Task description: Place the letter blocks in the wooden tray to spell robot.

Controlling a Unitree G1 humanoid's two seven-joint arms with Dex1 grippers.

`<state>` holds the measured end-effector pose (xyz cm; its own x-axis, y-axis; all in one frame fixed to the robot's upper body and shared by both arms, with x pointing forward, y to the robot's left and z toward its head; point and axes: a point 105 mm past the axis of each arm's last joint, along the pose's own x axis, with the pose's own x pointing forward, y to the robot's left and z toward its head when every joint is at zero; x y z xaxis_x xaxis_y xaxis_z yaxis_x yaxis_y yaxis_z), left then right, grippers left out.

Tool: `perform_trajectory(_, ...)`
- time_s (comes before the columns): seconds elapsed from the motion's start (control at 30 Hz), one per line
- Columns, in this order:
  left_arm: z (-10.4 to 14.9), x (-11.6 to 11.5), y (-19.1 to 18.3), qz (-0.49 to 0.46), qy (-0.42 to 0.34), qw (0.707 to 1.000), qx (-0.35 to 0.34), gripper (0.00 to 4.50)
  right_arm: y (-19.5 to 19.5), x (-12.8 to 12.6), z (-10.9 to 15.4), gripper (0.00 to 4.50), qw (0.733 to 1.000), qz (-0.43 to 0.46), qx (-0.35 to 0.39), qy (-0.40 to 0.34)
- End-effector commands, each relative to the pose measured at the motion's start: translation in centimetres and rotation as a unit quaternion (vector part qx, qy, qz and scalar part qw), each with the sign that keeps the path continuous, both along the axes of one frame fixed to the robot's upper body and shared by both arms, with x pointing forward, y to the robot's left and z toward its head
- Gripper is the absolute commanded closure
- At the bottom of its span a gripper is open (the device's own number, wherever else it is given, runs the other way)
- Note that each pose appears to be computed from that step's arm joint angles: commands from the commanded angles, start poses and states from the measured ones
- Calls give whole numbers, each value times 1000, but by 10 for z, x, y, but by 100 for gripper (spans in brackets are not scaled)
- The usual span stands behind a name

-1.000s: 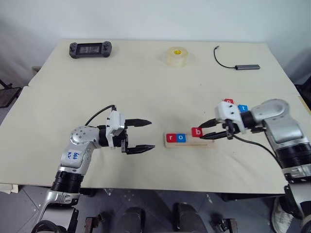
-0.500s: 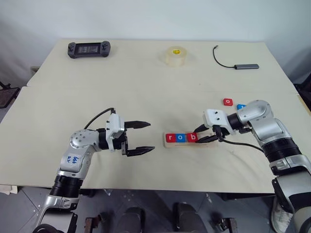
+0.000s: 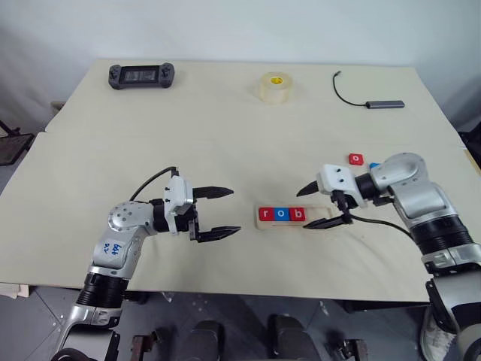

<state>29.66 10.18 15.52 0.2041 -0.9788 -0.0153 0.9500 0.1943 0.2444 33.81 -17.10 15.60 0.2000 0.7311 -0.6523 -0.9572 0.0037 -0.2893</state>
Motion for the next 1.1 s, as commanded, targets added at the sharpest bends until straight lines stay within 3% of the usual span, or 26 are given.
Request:
perform_trajectory(0.03, 8, -3, -1, -5, -14, 1000, -11, 0, -21, -8, 17, 14, 998, -40, 36, -30)
perform_trajectory(0.27, 3, 0, 0, 0, -6, 1000, -13, 0, -83, -35, 18, 7, 959, -227, 126, -114)
perform_trajectory(0.47, -1, 9, 3, 10, 14, 1000, -17, 0, -134, -91, 12, 7, 858, -401, 210, -243)
perform_trajectory(0.6, 2, 15, 7, 28, 29, 999, -28, 0, -147, -129, -1, 7, 802, -484, 249, -244)
perform_trajectory(0.7, 2, 17, 8, 31, 31, 999, -25, 0, -149, -142, -5, 7, 776, -517, 259, -251)
perform_trajectory(0.9, 1, 15, 5, 24, 22, 999, -17, 0, -140, -126, 7, 7, 759, -523, 294, -252)
perform_trajectory(1.1, 4, 14, 1, 22, 13, 999, -21, 0, -152, -67, 34, 7, 744, -567, 278, -218)
